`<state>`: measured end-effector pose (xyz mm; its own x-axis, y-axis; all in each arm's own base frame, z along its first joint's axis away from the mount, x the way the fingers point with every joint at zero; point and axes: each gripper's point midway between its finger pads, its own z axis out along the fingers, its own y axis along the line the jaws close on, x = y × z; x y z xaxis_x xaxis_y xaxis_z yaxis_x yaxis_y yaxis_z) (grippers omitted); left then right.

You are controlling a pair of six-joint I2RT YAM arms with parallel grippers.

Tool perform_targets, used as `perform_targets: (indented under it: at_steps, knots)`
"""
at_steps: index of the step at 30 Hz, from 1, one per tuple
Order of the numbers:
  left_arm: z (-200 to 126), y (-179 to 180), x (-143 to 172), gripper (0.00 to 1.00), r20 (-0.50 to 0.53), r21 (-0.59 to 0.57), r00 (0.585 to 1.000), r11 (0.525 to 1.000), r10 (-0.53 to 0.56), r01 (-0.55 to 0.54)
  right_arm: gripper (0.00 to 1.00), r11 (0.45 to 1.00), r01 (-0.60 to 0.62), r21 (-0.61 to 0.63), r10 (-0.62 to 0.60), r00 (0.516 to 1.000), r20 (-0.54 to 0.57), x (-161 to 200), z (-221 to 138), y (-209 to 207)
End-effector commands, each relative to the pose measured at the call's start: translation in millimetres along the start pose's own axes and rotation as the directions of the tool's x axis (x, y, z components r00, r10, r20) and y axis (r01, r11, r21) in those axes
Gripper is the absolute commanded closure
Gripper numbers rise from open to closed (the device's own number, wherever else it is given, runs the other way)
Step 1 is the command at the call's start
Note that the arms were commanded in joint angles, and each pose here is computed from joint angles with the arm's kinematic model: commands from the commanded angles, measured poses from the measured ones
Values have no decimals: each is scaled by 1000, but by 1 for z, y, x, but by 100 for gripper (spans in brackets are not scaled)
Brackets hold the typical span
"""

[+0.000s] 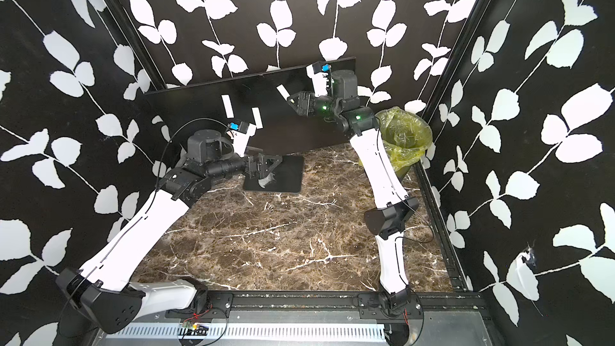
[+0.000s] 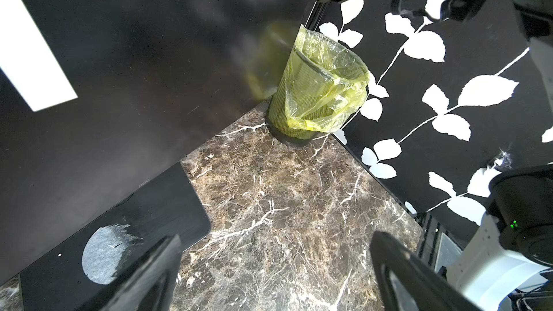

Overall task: Remove the sticky note from the monitor
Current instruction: Tear off the sticky note from the monitor.

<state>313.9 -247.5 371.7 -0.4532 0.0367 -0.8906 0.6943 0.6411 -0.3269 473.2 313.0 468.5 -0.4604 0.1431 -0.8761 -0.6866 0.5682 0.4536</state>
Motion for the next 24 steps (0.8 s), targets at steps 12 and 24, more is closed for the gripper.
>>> perform_targets:
  at_steps: [12,24]
  knots:
    - [-3,-5,-1,1,-2,15,1000,1000,21,-21,45,1000,-5,-15,6,999,32,-3,16,0]
    - [-3,-4,2,1,-6,11,1000,1000,17,-17,45,999,-12,34,10,999,33,1,20,-12]
